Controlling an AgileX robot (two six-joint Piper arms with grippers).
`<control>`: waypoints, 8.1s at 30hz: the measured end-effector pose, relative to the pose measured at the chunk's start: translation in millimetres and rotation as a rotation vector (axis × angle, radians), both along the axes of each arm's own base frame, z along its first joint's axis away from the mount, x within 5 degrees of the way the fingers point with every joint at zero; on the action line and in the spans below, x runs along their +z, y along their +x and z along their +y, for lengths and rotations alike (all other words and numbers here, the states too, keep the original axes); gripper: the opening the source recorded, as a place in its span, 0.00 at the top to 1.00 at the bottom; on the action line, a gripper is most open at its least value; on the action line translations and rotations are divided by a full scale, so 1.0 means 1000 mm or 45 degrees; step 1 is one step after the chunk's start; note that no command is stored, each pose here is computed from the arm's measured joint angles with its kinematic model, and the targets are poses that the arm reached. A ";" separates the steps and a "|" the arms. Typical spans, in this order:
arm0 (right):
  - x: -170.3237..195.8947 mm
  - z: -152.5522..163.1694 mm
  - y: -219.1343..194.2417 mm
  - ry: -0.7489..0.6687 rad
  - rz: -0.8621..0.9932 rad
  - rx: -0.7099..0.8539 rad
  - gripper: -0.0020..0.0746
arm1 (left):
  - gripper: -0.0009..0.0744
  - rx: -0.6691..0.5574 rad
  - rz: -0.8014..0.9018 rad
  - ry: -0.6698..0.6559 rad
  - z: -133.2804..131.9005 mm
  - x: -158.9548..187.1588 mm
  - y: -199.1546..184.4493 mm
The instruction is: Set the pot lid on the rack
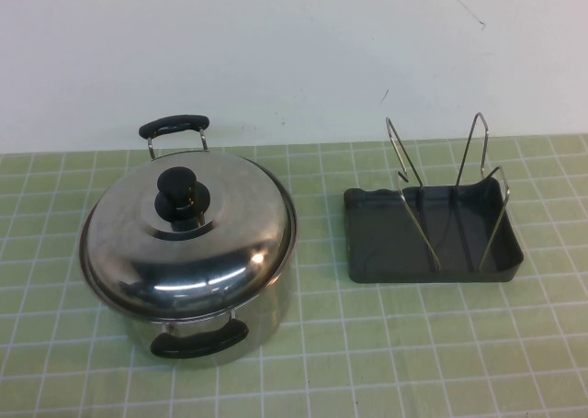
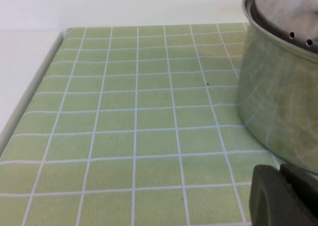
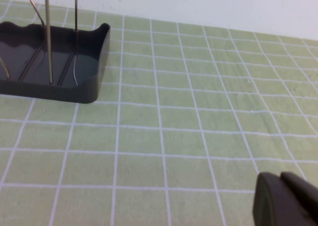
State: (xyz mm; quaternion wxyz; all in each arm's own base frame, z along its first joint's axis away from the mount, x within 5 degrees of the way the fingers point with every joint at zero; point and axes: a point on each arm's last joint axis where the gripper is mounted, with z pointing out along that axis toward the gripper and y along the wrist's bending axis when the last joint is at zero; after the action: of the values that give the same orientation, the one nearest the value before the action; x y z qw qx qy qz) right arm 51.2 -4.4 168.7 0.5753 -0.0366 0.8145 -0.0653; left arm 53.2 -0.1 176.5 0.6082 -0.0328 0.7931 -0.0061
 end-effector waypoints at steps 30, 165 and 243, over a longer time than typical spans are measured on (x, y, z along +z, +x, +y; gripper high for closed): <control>0.001 0.010 0.000 0.452 -0.019 -0.009 0.98 | 0.99 0.136 -0.341 -1.130 -0.001 0.023 0.003; 0.086 0.033 0.014 0.788 -0.256 0.310 0.98 | 0.58 -0.976 -0.663 -0.760 -0.122 0.143 0.182; 0.229 0.150 0.214 0.249 0.278 1.244 0.84 | 0.97 -0.889 -0.677 -0.304 -0.058 0.187 0.179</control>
State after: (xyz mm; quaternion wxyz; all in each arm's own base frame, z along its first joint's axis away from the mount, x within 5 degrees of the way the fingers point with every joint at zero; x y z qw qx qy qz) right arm 265.1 145.8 397.9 0.4510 -0.3657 0.7599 0.2921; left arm 232.4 -58.3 364.0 0.7442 0.1692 0.5666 -0.3106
